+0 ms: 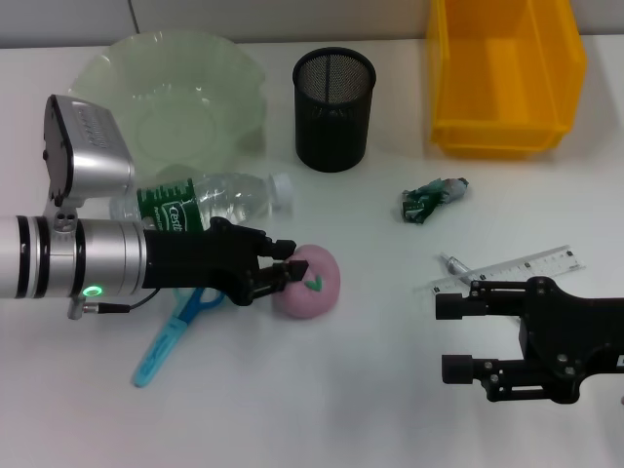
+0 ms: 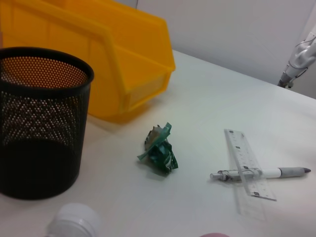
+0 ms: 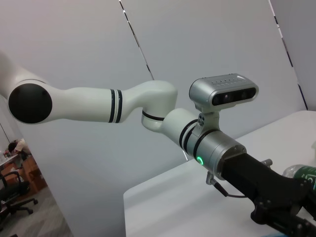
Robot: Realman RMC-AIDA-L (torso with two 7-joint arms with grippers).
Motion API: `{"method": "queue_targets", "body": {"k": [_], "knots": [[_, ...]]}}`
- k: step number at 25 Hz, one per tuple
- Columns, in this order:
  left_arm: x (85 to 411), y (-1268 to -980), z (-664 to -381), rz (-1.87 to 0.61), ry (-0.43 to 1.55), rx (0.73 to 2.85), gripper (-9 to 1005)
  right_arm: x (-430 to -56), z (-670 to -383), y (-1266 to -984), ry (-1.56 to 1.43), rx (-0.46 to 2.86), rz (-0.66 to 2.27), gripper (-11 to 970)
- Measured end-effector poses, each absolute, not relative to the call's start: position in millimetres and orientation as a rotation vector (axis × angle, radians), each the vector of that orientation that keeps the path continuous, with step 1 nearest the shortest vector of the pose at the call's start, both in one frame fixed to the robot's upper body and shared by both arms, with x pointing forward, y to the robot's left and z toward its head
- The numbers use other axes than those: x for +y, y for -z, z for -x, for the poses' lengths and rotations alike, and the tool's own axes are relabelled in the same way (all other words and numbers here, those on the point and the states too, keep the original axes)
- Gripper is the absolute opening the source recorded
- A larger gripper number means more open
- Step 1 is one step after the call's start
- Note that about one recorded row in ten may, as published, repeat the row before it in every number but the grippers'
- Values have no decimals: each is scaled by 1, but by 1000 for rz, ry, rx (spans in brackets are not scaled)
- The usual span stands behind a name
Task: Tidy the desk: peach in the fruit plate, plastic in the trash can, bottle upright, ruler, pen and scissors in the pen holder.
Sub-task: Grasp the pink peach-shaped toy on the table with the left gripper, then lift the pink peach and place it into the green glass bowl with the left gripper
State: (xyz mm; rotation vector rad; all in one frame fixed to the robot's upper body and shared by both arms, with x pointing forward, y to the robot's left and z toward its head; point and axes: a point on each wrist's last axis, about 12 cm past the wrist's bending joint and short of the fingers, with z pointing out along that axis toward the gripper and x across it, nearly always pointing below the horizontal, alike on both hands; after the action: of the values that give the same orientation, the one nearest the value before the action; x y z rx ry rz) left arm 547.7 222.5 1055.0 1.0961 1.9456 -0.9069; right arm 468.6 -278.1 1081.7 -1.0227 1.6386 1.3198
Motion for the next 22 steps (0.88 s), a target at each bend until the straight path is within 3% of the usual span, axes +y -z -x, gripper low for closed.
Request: {"method": "queue_targets", "body": {"k": [5,10,22], "knots": [[222,-1057,-550,-1097,898,1941,222,-278,-469,-1082,-1320,1638,1024,694],[221,-1061,-552,-1094,912,1925,87,-277,-471,-1083,-1316,1636,1027,694],[220,-1075,-552,-1111,957,1879,62,-275,-477,-1084,-1297,1636,1030,693]]}}
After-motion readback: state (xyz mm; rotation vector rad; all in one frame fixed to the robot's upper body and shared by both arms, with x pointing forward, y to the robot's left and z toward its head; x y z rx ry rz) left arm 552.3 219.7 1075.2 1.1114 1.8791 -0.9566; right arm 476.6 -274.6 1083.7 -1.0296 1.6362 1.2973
